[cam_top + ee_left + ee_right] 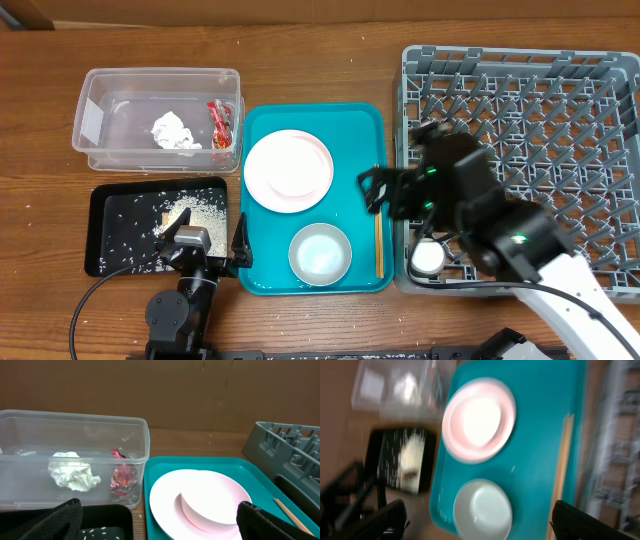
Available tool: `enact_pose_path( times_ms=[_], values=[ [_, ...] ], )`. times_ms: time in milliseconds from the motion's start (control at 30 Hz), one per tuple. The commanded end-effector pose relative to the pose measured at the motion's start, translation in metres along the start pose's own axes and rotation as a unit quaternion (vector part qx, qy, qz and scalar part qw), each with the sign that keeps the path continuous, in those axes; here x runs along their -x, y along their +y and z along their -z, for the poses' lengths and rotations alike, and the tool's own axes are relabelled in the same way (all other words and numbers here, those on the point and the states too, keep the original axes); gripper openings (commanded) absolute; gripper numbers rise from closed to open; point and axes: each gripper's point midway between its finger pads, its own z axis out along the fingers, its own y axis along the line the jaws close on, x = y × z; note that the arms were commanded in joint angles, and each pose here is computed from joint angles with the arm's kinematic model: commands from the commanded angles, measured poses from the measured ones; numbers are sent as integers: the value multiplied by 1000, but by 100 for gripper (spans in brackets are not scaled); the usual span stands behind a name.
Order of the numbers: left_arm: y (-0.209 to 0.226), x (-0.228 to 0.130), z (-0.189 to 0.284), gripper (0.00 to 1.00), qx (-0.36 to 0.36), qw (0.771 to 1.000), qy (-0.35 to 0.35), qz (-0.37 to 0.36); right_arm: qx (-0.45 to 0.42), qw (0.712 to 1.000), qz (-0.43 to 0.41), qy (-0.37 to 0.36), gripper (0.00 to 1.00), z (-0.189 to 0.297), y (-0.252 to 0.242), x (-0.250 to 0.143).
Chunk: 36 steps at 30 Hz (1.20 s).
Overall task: Sort waste into correct bins and load items into the dishwasher
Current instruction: 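Reach the right gripper to the white bowl and grasp its rim, then lift the white bowl with the right gripper toward the dish rack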
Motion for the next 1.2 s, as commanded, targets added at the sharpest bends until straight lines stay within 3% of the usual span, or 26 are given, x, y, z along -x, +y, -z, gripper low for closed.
enact_pose_path(
  times_ms=[0,167,233,467,833,1167],
  values=[
    [-3,-1,0,100,-8,1000,-3,-3,-6,995,70,77,95,-26,17,-39],
    [-3,-1,0,100,-8,1000,-3,-3,-122,975,145,113,95,-62,-2,-71],
    [-3,0,0,100,-8,1000,-3,-3,-153,968,165,114,90,-76,-8,-75],
    [-3,0,0,100,-8,1000,-3,-3,-145,942,244,181,79,-125,-14,-101],
    [-3,0,0,100,-8,1000,-3,-3,-146,921,278,232,28,-150,-27,-123],
    [-3,0,0,100,-8,1000,-3,-3,-115,906,310,263,30,-147,-23,-134]
  ],
)
